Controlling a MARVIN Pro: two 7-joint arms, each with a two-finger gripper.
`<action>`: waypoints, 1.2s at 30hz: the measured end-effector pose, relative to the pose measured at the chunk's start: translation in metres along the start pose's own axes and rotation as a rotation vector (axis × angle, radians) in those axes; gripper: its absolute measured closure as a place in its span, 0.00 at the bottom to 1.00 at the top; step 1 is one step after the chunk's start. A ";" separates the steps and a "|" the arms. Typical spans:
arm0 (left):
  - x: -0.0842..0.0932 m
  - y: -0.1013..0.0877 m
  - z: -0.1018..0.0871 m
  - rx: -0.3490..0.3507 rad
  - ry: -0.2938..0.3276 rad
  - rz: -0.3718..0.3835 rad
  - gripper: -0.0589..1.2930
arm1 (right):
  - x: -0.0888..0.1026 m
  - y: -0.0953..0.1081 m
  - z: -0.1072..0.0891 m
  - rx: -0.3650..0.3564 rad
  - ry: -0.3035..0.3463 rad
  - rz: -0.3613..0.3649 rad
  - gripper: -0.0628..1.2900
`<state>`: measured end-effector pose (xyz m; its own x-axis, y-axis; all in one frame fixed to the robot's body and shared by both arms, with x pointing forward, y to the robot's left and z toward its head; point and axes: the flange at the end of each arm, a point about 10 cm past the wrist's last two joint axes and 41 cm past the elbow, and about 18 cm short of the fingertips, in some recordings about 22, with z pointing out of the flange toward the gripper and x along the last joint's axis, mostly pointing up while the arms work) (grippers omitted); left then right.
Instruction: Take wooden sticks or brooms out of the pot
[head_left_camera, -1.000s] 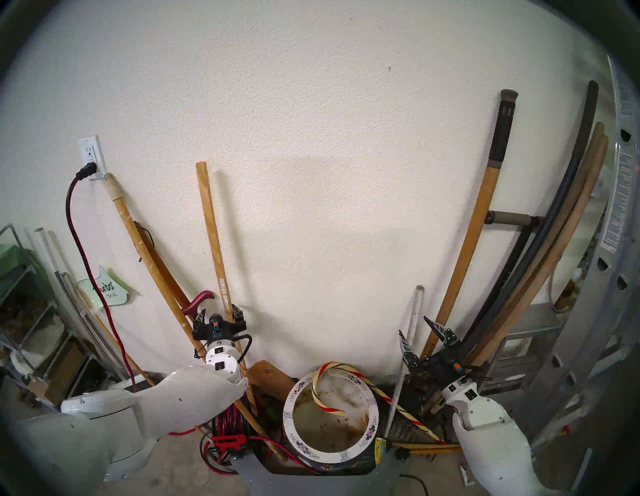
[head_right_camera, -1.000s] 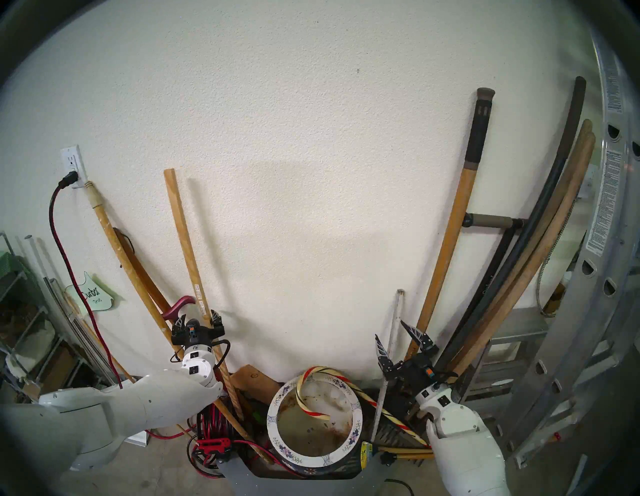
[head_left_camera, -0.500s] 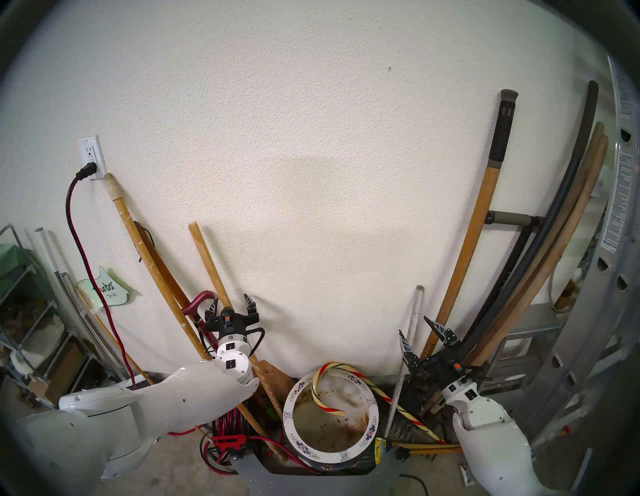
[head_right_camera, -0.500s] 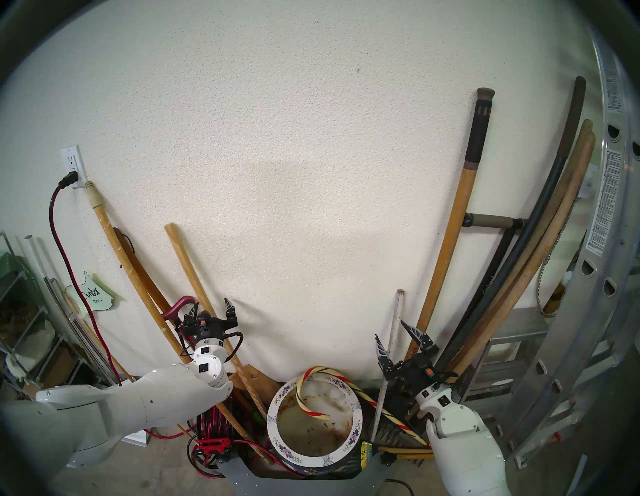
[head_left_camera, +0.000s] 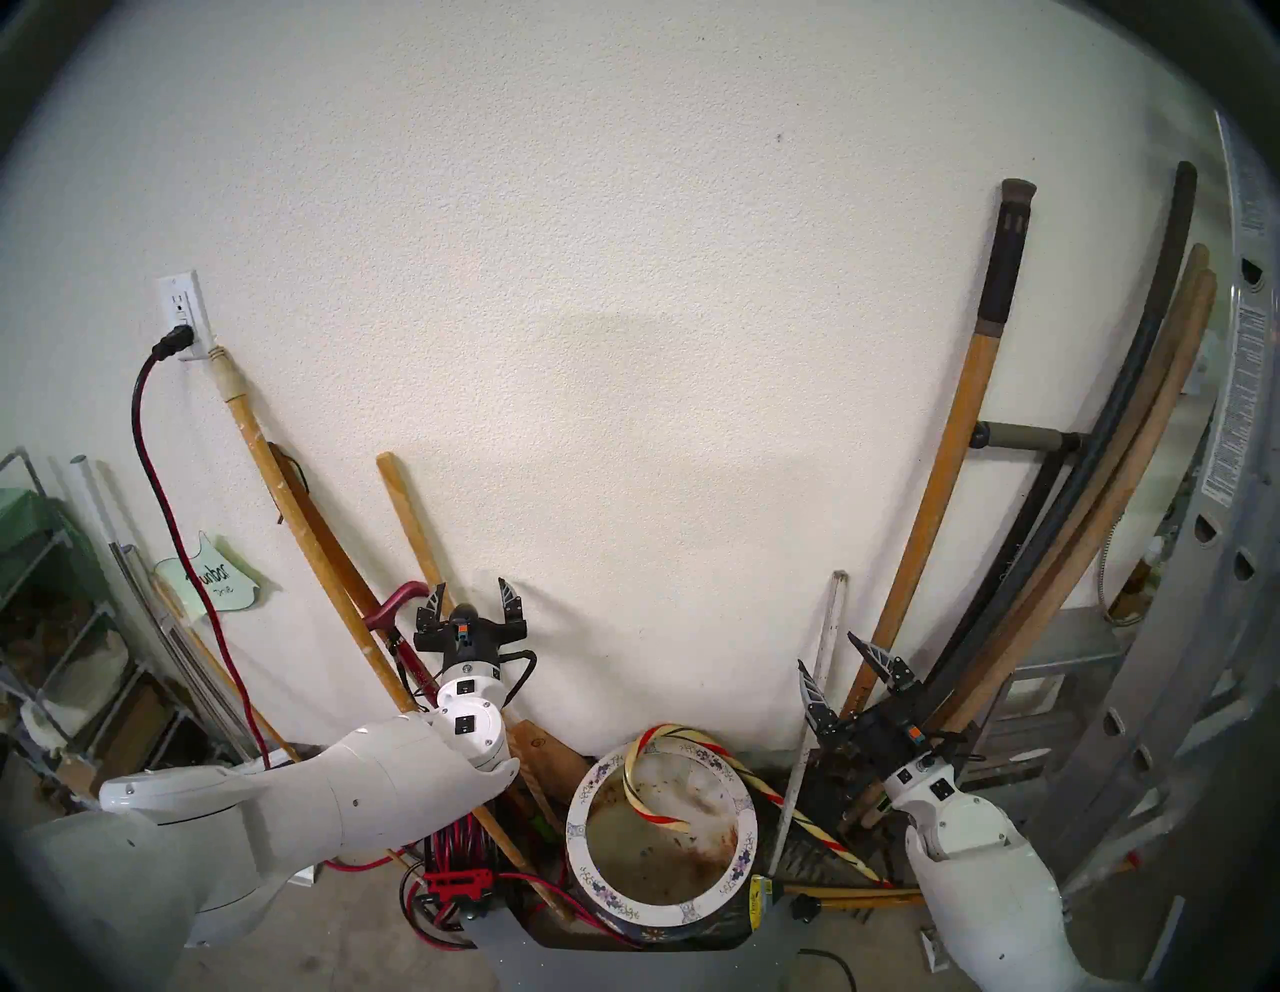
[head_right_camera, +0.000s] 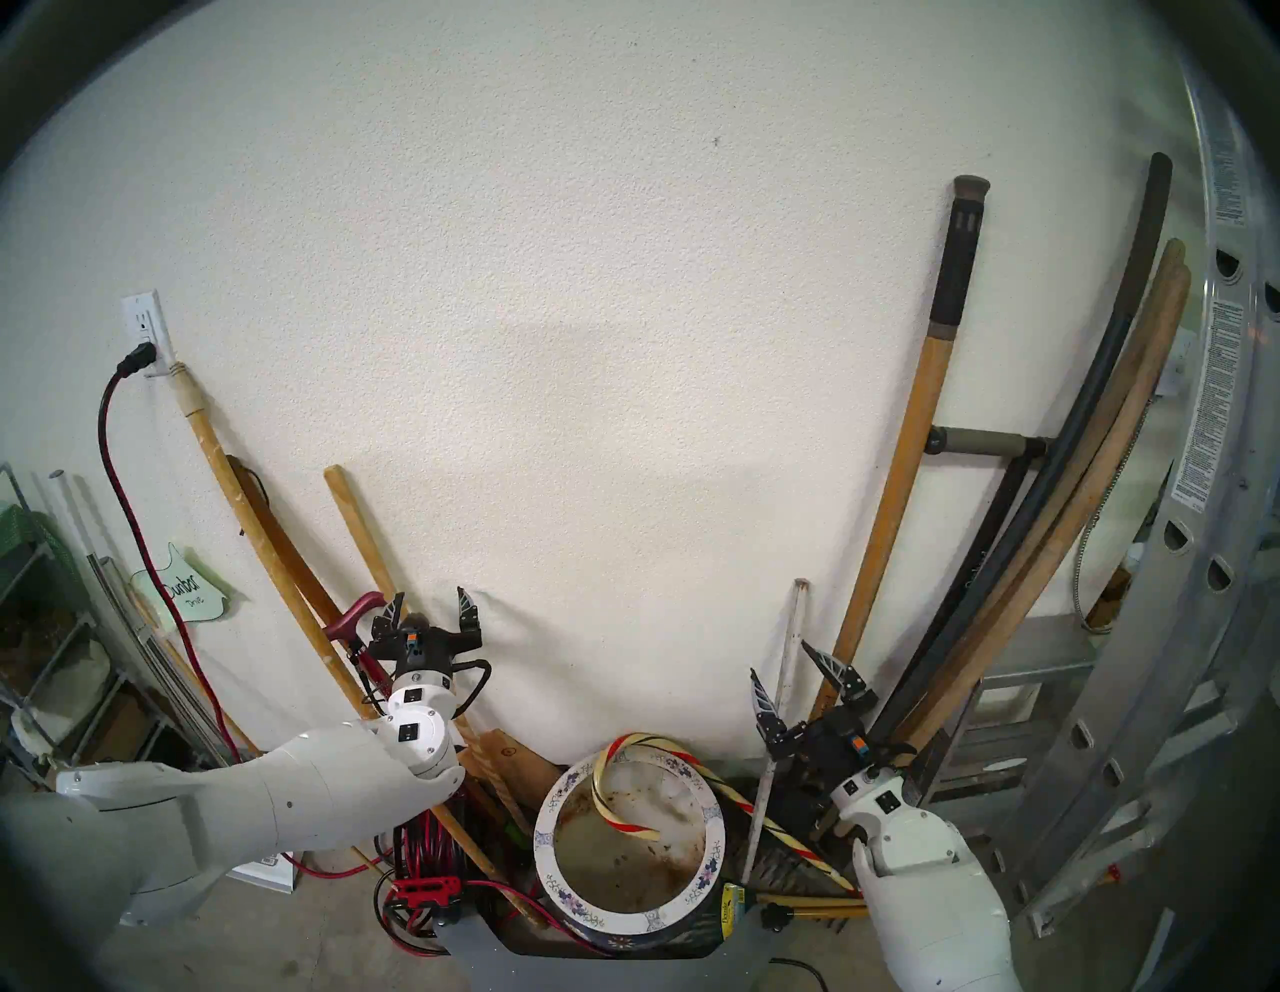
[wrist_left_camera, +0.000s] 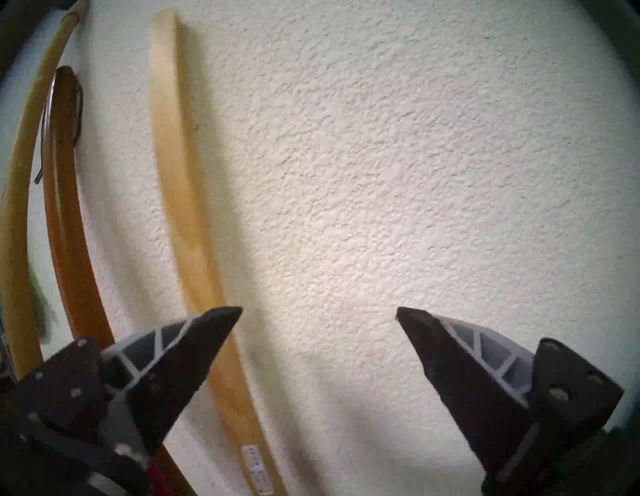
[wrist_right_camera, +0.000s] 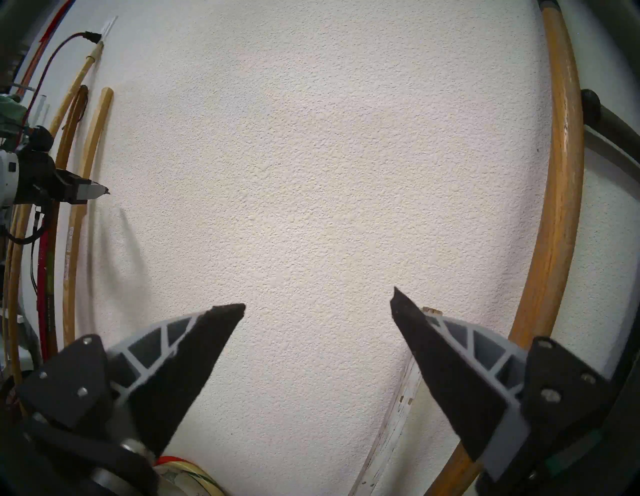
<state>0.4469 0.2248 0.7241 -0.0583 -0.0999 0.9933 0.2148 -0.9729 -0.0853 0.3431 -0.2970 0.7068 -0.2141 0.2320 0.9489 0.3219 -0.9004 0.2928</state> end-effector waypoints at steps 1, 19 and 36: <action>0.003 0.002 -0.001 -0.017 0.010 0.007 0.02 | 0.000 0.000 0.000 0.000 0.000 0.000 0.06; 0.052 0.006 -0.016 -0.177 0.268 0.020 0.02 | 0.000 0.000 0.000 0.000 0.000 0.000 0.06; 0.037 0.041 -0.008 -0.209 0.354 -0.108 0.02 | 0.000 0.000 0.000 0.000 0.000 0.000 0.06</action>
<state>0.4461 0.1801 0.7564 -0.4087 -0.0246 0.9123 -0.0114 -0.9994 -0.0321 0.3432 -0.2971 0.7069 -0.2143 0.2321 0.9488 0.3218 -0.9004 0.2929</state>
